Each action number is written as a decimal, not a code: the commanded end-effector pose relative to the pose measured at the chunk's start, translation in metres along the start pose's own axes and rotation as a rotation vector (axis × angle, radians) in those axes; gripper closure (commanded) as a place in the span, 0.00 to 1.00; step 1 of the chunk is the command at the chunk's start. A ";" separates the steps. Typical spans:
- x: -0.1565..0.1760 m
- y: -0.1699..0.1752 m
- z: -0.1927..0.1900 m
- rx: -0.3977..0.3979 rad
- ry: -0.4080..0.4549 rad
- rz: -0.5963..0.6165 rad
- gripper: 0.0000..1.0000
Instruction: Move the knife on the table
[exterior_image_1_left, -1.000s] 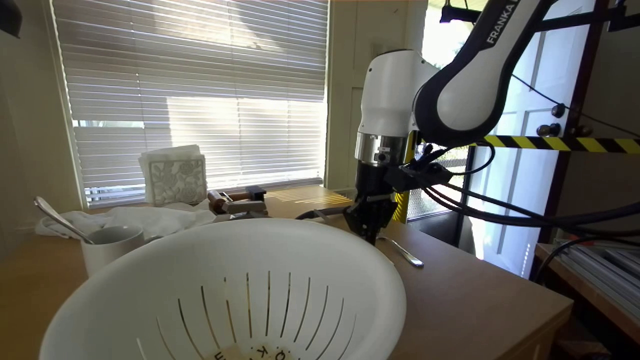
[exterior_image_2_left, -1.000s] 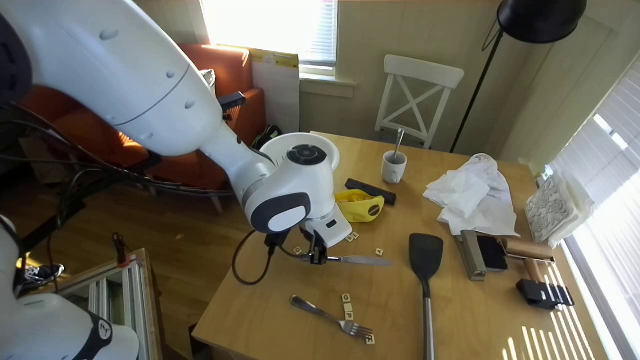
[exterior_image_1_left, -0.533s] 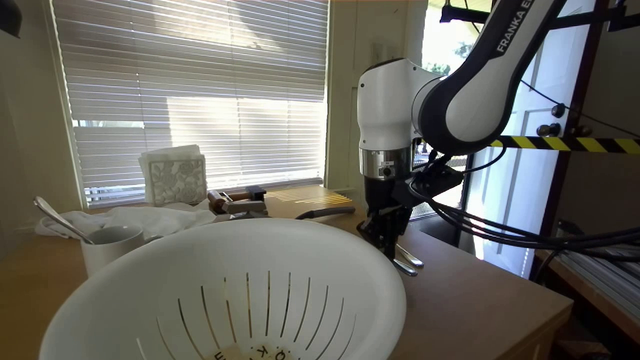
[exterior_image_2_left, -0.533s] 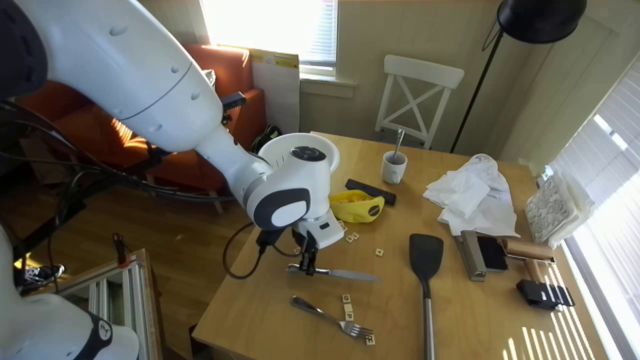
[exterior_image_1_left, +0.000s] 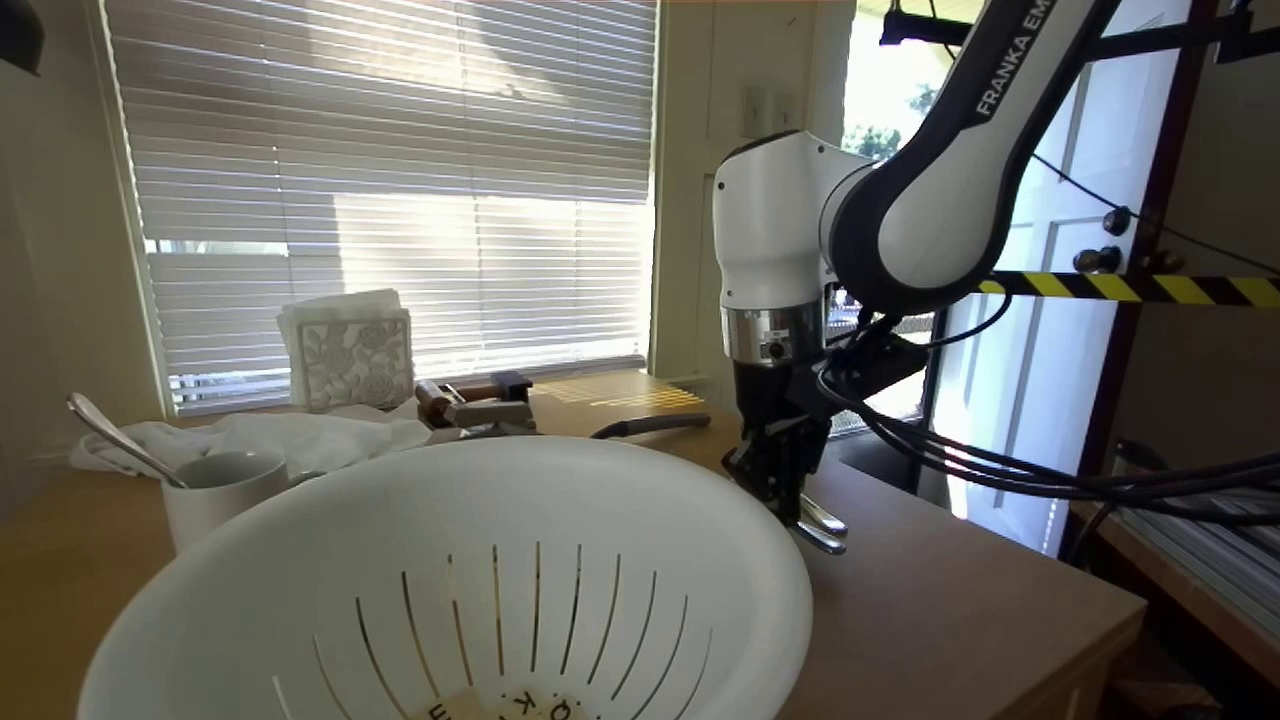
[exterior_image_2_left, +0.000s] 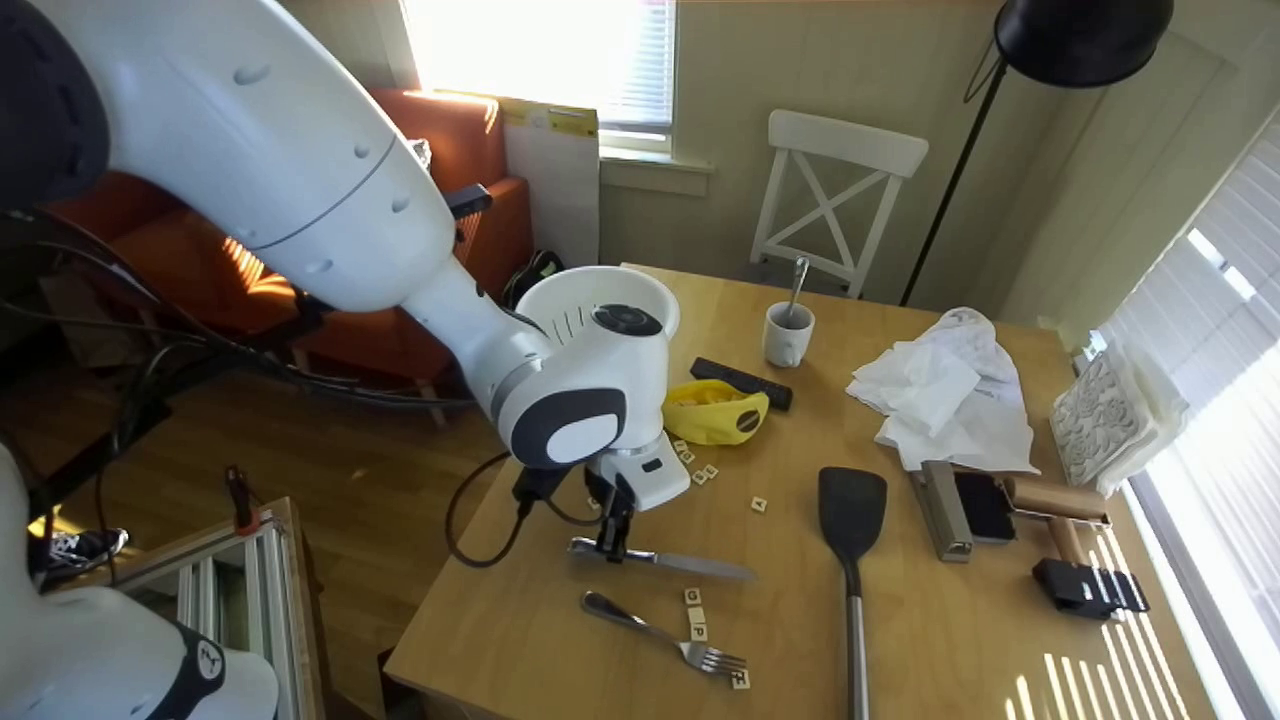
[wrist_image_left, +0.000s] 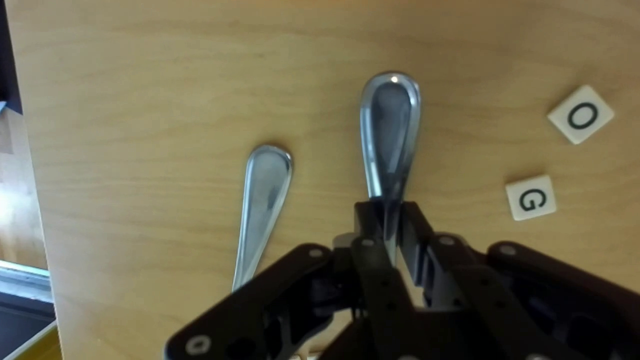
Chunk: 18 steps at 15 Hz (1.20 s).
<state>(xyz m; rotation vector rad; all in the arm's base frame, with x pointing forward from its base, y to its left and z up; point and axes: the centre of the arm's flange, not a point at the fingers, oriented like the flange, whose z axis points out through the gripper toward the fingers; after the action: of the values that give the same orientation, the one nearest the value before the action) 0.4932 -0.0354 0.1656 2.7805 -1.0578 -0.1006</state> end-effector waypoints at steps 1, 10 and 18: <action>0.017 -0.002 0.008 0.043 -0.001 -0.019 0.96; 0.038 -0.002 0.024 0.058 -0.021 -0.035 0.96; 0.021 0.017 -0.040 0.079 0.011 -0.032 0.17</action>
<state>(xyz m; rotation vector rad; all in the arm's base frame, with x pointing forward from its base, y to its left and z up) 0.5133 -0.0700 0.1614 2.8085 -1.0356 -0.0934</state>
